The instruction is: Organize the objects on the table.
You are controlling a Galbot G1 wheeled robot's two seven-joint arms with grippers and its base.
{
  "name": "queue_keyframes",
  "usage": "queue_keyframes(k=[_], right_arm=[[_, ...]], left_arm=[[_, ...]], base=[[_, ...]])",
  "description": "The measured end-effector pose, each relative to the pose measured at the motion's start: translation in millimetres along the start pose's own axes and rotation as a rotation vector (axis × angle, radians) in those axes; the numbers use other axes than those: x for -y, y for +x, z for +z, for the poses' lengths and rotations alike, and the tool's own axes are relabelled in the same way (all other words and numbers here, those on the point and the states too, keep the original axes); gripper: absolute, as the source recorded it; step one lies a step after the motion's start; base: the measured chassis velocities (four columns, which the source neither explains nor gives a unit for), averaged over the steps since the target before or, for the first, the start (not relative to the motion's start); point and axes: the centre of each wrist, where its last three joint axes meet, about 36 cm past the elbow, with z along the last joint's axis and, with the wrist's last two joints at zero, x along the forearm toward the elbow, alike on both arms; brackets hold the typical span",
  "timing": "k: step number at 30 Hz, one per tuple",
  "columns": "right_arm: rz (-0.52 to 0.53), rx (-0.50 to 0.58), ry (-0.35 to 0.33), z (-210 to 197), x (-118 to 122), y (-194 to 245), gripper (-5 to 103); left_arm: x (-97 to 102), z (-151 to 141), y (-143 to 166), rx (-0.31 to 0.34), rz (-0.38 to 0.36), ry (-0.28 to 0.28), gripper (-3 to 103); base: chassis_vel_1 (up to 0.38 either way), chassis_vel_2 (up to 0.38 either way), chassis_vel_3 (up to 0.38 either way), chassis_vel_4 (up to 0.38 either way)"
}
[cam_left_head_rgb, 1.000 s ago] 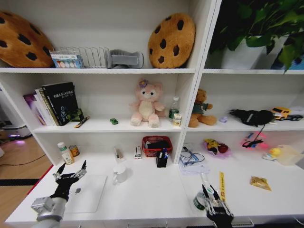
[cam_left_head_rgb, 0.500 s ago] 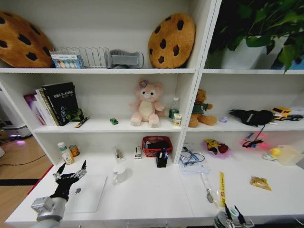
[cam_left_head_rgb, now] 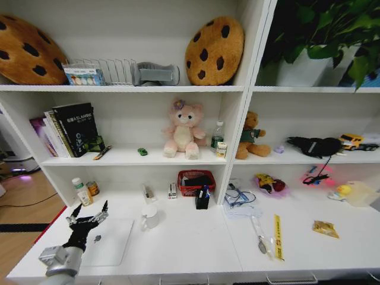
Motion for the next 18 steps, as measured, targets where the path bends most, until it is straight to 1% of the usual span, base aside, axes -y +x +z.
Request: queue_keyframes(k=[1,4,5,7,8,10,11,13,14,16,18], right_arm=[[0.000,0.000,0.000,0,0,0,30],[-0.015,-0.042,0.034,34,3,-8,30],[-0.015,-0.042,0.034,34,3,-8,30],[-0.033,-0.066,0.053,56,0,-17,30],[-0.033,-0.066,0.053,56,0,-17,30],[-0.048,-0.070,0.066,73,-3,-34,30],[-0.048,-0.070,0.066,73,-3,-34,30],[-0.062,-0.059,0.074,84,-7,-55,30],[-0.062,-0.059,0.074,84,-7,-55,30],[-0.072,-0.049,0.079,89,-11,-78,30],[-0.077,-0.049,0.083,90,-13,-85,30]], left_arm=[[0.0,0,0,0.000,0.000,0.000,100],[0.0,0,0,0.000,0.000,0.000,100],[0.0,0,0,0.000,0.000,0.000,100],[0.0,0,0,0.000,0.000,0.000,100],[0.0,0,0,0.000,0.000,0.000,100],[0.0,0,0,0.000,0.000,0.000,100],[0.0,0,0,0.000,0.000,0.000,100],[0.0,0,0,0.000,0.000,0.000,100],[0.0,0,0,0.000,0.000,0.000,100],[0.0,0,0,0.000,0.000,0.000,100],[0.0,0,0,0.000,0.000,0.000,100]], base=[[0.000,0.000,0.000,0.000],[0.000,0.000,0.000,0.000],[0.000,0.000,0.000,0.000],[0.000,0.000,0.000,0.000],[0.000,0.000,0.000,0.000],[0.000,0.000,0.000,0.000],[0.000,0.000,0.000,0.000],[0.000,0.000,0.000,0.000],[0.000,0.000,0.000,0.000],[0.000,0.000,0.000,0.000],[0.000,0.000,0.000,0.000]])
